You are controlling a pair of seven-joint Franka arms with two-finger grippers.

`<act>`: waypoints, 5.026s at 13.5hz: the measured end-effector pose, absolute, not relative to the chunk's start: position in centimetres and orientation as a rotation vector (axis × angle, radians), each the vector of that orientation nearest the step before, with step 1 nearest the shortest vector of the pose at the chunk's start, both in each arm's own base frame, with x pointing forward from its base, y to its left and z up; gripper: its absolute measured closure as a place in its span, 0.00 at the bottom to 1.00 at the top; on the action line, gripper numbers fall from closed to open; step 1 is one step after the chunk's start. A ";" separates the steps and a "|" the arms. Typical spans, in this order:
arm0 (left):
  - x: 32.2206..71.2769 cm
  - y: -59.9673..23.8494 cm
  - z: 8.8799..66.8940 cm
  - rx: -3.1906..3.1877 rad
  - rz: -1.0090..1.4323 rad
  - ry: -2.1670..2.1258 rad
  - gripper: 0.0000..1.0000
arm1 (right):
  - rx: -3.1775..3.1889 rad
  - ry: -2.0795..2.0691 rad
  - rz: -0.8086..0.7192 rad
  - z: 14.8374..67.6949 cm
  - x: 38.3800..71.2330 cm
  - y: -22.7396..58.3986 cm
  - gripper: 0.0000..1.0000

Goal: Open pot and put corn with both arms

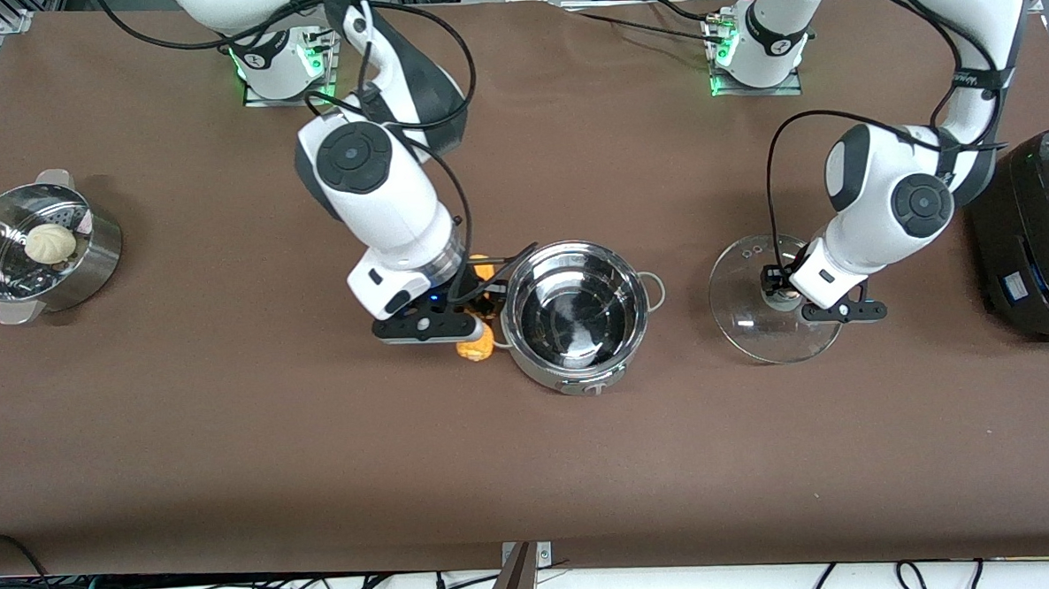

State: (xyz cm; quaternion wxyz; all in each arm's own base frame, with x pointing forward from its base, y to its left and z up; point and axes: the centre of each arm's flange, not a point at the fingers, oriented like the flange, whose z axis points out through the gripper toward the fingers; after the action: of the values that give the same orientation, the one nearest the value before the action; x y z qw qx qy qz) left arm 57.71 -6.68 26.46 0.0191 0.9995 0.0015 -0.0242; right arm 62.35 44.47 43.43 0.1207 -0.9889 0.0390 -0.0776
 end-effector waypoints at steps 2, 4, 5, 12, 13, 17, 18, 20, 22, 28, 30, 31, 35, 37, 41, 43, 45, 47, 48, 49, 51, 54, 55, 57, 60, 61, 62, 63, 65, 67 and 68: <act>57.8 -5.4 24.5 3.101 -0.069 -0.015 0.50 | -2.829 0.126 -0.225 42.8 62.2 45.8 0.69; 58.0 -3.4 23.6 3.099 -0.054 -0.039 0.50 | -2.796 0.127 -0.246 41.7 62.1 46.8 0.69; 58.1 -2.2 23.2 3.098 -0.048 -0.040 0.50 | -2.783 0.137 -0.253 40.8 62.1 47.5 0.69; 58.0 -0.8 21.1 3.093 -0.076 -0.043 0.50 | -2.677 0.215 -0.322 33.8 60.2 52.9 0.69; 58.0 -0.8 21.2 3.093 -0.074 -0.041 0.50 | -2.679 0.216 -0.319 33.3 60.2 53.0 0.69; 59.5 -0.3 25.5 3.097 0.031 -0.032 0.17 | -2.690 0.217 -0.306 32.2 60.2 53.0 0.69; 59.8 -0.3 27.9 3.098 0.044 -0.035 0.06 | -2.693 0.216 -0.302 31.9 60.1 53.1 0.69; 59.7 -0.3 33.8 3.100 0.055 -0.040 0.00 | -2.700 0.212 -0.293 31.2 59.9 53.3 0.69; 59.3 -0.2 40.3 3.102 0.067 -0.040 0.00 | -2.704 0.206 -0.285 30.7 59.6 53.6 0.65; 58.5 -0.2 56.8 3.100 0.007 0.072 0.00 | -2.708 0.193 -0.278 30.3 59.0 54.3 0.19; 58.4 -0.1 58.9 3.100 0.026 0.084 0.00 | -2.705 0.191 -0.281 30.7 59.1 54.4 0.00; 58.4 -0.1 59.6 3.112 0.042 0.083 0.00 | -2.712 0.191 -0.276 31.0 59.2 54.3 0.00; 58.1 0.3 61.1 3.146 0.087 0.086 0.00 | -2.862 0.068 -0.261 36.0 61.2 50.5 0.00; 58.2 0.8 62.1 3.150 0.122 0.098 0.00 | -2.891 0.036 -0.257 40.9 62.8 46.6 0.00; 58.2 1.2 62.8 3.150 0.142 0.109 0.00 | -2.926 0.055 -0.239 47.5 64.5 40.1 0.00; 58.0 1.0 62.7 3.151 0.117 0.106 0.00 | -2.951 -0.018 -0.232 48.9 65.4 37.0 0.00; 58.0 0.5 62.6 3.152 0.108 0.094 0.00 | -2.982 -0.060 -0.194 50.1 66.1 33.4 0.00; 58.0 -0.3 62.7 3.151 0.108 0.072 0.00 | -3.009 -0.034 -0.176 52.0 66.3 30.5 0.00; 57.9 -0.5 62.7 3.151 0.107 0.068 0.00 | -3.028 -0.007 -0.172 52.9 66.4 29.0 0.00; 57.9 -0.5 62.7 3.151 0.107 0.068 0.00 | -3.049 0.020 -0.170 53.5 66.5 27.4 0.00; 57.9 -0.5 62.7 3.151 0.106 0.071 0.00 | -3.104 0.019 -0.152 53.8 67.4 23.4 0.00; 57.9 -0.2 62.8 3.151 0.107 0.081 0.00 | -3.184 0.010 -0.105 53.8 68.6 16.5 0.00; 57.9 0.0 62.8 3.151 0.107 0.087 0.00 | -3.192 0.044 -0.114 54.4 68.9 14.4 0.00; 57.9 0.1 62.8 3.151 0.107 0.089 0.00 | -3.182 0.152 -0.155 56.5 69.0 9.3 0.00; 57.9 0.1 62.8 3.151 0.108 0.089 0.00 | -3.160 0.307 -0.190 58.5 68.5 1.5 0.00; 57.9 0.1 62.8 3.151 0.108 0.089 0.00 | -3.154 0.343 -0.187 58.4 68.2 -0.2 0.00; 57.9 0.0 62.8 3.151 0.108 0.088 0.00 | -3.147 0.365 -0.168 58.2 67.8 -1.2 0.00; 57.9 0.0 62.8 3.151 0.107 0.087 0.00 | -3.137 0.373 -0.141 57.8 67.2 -1.7 0.00; 57.8 0.0 62.8 3.152 0.097 0.087 0.00 | -3.109 0.365 -0.105 56.9 66.0 -2.1 0.00; 57.7 0.0 62.7 3.153 0.075 0.086 0.00 | -3.131 0.256 -0.123 56.9 64.4 -1.6 0.00; 57.6 -0.1 62.6 3.153 0.063 0.086 0.00 | -3.154 0.173 -0.133 57.4 63.5 -1.0 0.00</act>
State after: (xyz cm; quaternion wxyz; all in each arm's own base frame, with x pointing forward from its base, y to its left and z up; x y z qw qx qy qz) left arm 57.61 -0.05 62.59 -0.0067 0.9994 0.0272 0.0199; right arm 63.47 -0.97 57.37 -0.0098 -0.9976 0.0548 -0.0420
